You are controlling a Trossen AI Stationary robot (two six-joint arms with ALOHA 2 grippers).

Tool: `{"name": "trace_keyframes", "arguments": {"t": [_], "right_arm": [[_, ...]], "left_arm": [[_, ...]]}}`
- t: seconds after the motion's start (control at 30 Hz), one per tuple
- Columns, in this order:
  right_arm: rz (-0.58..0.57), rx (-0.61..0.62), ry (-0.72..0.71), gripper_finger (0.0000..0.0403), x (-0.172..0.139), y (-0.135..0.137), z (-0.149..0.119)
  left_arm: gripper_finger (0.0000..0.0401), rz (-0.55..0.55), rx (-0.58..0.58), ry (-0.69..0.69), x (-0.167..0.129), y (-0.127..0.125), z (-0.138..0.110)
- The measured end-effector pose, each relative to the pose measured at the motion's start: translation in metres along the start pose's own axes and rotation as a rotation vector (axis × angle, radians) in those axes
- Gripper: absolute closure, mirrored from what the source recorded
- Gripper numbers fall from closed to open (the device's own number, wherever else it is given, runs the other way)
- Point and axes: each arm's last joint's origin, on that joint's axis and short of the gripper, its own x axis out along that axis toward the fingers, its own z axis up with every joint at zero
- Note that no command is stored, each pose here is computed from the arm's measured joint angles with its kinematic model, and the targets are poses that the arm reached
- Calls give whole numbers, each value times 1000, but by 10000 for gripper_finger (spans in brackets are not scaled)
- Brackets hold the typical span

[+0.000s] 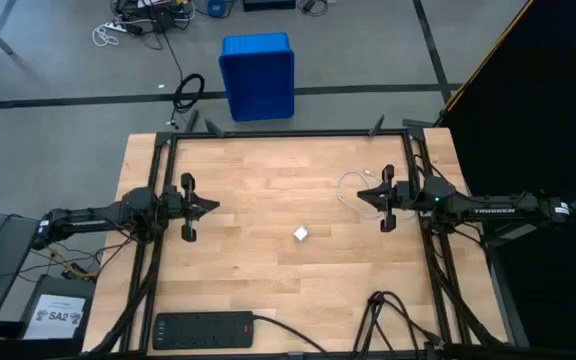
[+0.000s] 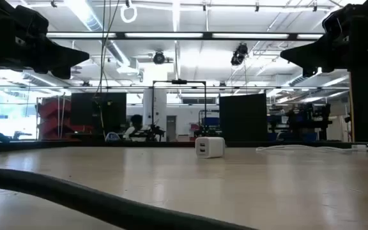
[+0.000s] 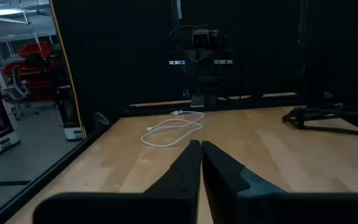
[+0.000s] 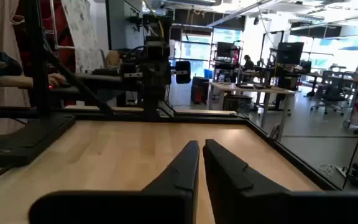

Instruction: Insert USB

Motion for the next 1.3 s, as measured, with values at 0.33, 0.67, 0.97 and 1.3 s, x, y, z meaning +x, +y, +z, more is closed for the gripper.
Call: {"name": "trace_keyframes", "arguments": {"t": [0.33, 0.67, 0.97, 1.3], "right_arm": [[0, 0, 0, 400, 0, 0, 0], [0, 0, 1, 393, 0, 0, 0], [0, 0, 0, 402, 0, 0, 0], [0, 0, 0, 394, 0, 0, 0]], "left_arm": [[401, 0, 0, 0, 0, 0, 0], [401, 0, 0, 0, 0, 0, 0], [401, 0, 0, 0, 0, 0, 0], [401, 0, 0, 0, 0, 0, 0]]}}
